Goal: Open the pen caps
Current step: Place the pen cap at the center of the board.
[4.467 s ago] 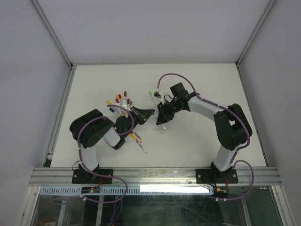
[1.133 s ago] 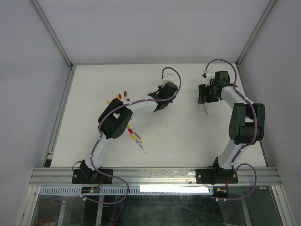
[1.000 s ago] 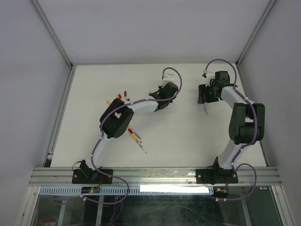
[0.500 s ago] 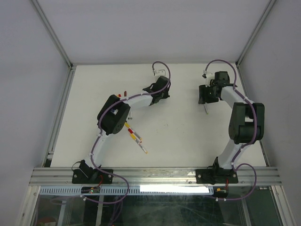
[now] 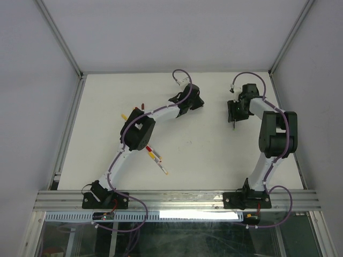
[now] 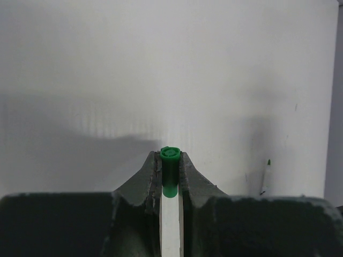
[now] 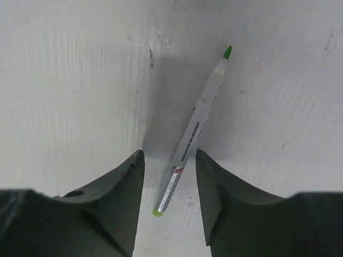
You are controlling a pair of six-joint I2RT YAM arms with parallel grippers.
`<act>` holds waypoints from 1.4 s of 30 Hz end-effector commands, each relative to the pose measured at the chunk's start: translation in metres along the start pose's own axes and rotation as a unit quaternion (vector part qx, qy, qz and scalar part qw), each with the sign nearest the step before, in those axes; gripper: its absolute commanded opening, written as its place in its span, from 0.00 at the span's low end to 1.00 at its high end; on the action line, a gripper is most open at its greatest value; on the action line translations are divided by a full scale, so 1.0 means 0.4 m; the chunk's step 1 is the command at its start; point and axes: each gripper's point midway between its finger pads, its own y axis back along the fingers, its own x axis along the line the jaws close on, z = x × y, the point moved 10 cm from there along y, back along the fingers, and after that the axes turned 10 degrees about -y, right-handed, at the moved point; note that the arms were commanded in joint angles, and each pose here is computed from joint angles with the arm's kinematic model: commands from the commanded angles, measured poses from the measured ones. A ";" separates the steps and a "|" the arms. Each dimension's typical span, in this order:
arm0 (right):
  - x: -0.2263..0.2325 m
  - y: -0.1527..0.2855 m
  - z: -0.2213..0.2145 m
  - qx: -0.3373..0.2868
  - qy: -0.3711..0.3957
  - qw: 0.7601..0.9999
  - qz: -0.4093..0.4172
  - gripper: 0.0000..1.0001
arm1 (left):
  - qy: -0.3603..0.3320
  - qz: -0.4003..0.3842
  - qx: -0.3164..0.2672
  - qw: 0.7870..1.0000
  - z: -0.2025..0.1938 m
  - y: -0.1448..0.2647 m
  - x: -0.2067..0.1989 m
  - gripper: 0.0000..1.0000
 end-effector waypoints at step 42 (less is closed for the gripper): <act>0.114 -0.033 -0.015 0.055 -0.008 0.992 0.112 0.10 | 0.073 0.026 -0.011 0.997 -0.039 -0.100 -0.033 0.20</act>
